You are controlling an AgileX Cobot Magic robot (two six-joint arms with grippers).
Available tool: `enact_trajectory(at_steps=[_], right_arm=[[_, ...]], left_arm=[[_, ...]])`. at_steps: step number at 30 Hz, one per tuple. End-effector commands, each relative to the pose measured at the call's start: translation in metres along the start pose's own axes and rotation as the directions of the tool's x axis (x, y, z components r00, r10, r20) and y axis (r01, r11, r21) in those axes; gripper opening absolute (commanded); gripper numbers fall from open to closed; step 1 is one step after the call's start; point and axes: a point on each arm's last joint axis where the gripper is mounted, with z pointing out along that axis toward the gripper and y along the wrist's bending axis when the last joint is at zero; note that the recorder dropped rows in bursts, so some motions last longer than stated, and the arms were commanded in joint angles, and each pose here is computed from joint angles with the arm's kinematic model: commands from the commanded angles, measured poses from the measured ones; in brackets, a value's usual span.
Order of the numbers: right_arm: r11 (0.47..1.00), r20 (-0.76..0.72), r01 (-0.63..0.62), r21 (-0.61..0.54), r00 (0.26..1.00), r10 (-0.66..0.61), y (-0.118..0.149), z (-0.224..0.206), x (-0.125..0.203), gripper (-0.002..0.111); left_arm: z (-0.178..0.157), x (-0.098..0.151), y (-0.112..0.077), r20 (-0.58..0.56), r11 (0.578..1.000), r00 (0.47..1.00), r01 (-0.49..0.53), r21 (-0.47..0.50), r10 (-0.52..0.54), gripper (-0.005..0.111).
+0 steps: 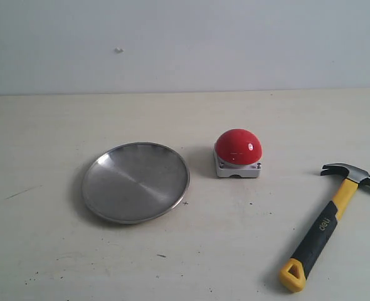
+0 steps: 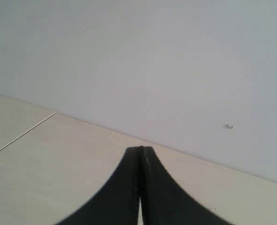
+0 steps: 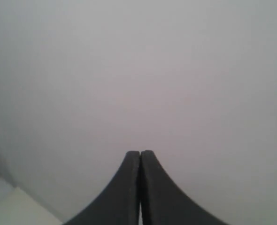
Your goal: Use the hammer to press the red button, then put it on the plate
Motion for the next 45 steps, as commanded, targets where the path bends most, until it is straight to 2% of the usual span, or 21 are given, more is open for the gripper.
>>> enact_trajectory(at_steps=[1,4,8,12,14,16,18,19,21,22,26,29,32,33,36,39,42,44,45], right_arm=[[0.99,0.044,-0.089,0.113,0.995,0.084,-0.012,-0.001,-0.003,0.0],[0.99,0.027,0.019,0.138,0.999,-0.023,-0.014,-0.002,-0.002,0.0],[0.977,0.034,0.073,0.198,0.996,-0.081,-0.019,-0.003,-0.004,0.0],[0.951,-0.002,0.232,0.207,0.972,-0.237,-0.015,-0.001,-0.005,0.0],[0.913,-0.024,0.358,0.197,0.932,-0.361,-0.005,0.005,-0.007,0.0],[0.819,-0.092,0.53,0.221,0.847,-0.523,0.01,0.017,-0.011,0.0],[0.675,-0.2,0.698,0.239,0.716,-0.669,0.027,0.033,-0.016,0.0],[0.603,-0.256,0.761,0.239,0.649,-0.716,0.033,0.041,-0.017,0.0],[0.495,-0.363,0.836,0.236,0.549,-0.753,0.047,0.064,-0.022,0.0],[0.46,-0.402,0.857,0.234,0.516,-0.757,0.053,0.075,-0.024,0.0],[0.266,-0.606,0.934,0.24,0.358,-0.71,0.056,0.125,-0.035,0.0],[0.111,-0.769,0.961,0.252,0.269,-0.58,0.048,0.161,-0.045,0.0],[-0.002,-0.84,0.971,0.241,0.208,-0.501,0.041,0.189,-0.053,0.0],[-0.018,-0.847,0.971,0.239,0.2,-0.493,0.039,0.195,-0.055,0.0],[-0.01,-0.841,0.952,0.306,0.265,-0.471,0.034,0.207,-0.057,0.0],[-0.047,-0.879,0.931,0.363,0.325,-0.349,0.016,0.209,-0.057,0.0],[-0.17,-0.923,0.908,0.383,0.372,-0.096,-0.017,0.2,-0.059,0.0],[-0.257,-0.905,0.884,0.392,0.42,0.065,-0.035,0.191,-0.062,0.001],[-0.283,-0.885,0.873,0.397,0.446,0.134,-0.043,0.186,-0.062,0.002]], left_arm=[[0.0,-0.001,0.0,0.009,1.0,1.0,0.003,0.005,-0.003,0.0],[0.0,-0.001,0.0,0.009,1.0,1.0,0.003,0.005,-0.003,0.0],[0.0,-0.001,0.0,0.009,1.0,1.0,0.003,0.005,-0.003,0.0],[0.0,-0.001,0.0,0.009,1.0,1.0,0.003,0.005,-0.003,0.0],[0.0,-0.001,0.0,0.009,1.0,1.0,0.003,0.005,-0.003,0.0],[0.0,-0.001,0.0,0.009,1.0,1.0,0.003,0.005,-0.003,0.0],[0.0,-0.001,0.0,0.009,1.0,1.0,0.003,0.005,-0.003,0.0],[0.0,-0.001,0.0,0.009,1.0,1.0,0.003,0.005,-0.003,0.0],[0.0,-0.001,0.0,0.009,1.0,1.0,0.003,0.005,-0.003,0.0],[0.0,-0.001,0.0,0.009,1.0,1.0,0.003,0.005,-0.003,0.0],[0.0,-0.001,0.0,0.009,1.0,1.0,0.003,0.005,-0.003,0.0],[0.0,-0.001,0.0,0.009,1.0,1.0,0.003,0.005,-0.003,0.0],[0.0,-0.001,0.0,0.009,1.0,1.0,0.003,0.005,-0.003,0.0],[0.0,-0.001,0.0,0.009,1.0,1.0,0.003,0.005,-0.003,0.0],[0.0,-0.001,0.0,0.009,1.0,1.0,0.003,0.005,-0.003,0.0],[0.0,-0.001,0.0,0.009,1.0,1.0,0.003,0.005,-0.003,0.0],[0.0,-0.001,0.0,0.009,1.0,1.0,0.003,0.005,-0.003,0.0],[0.0,-0.001,0.0,0.009,1.0,1.0,0.0,0.004,-0.001,0.0],[0.0,-0.001,0.0,0.009,1.0,1.0,0.0,0.004,-0.001,0.0]])
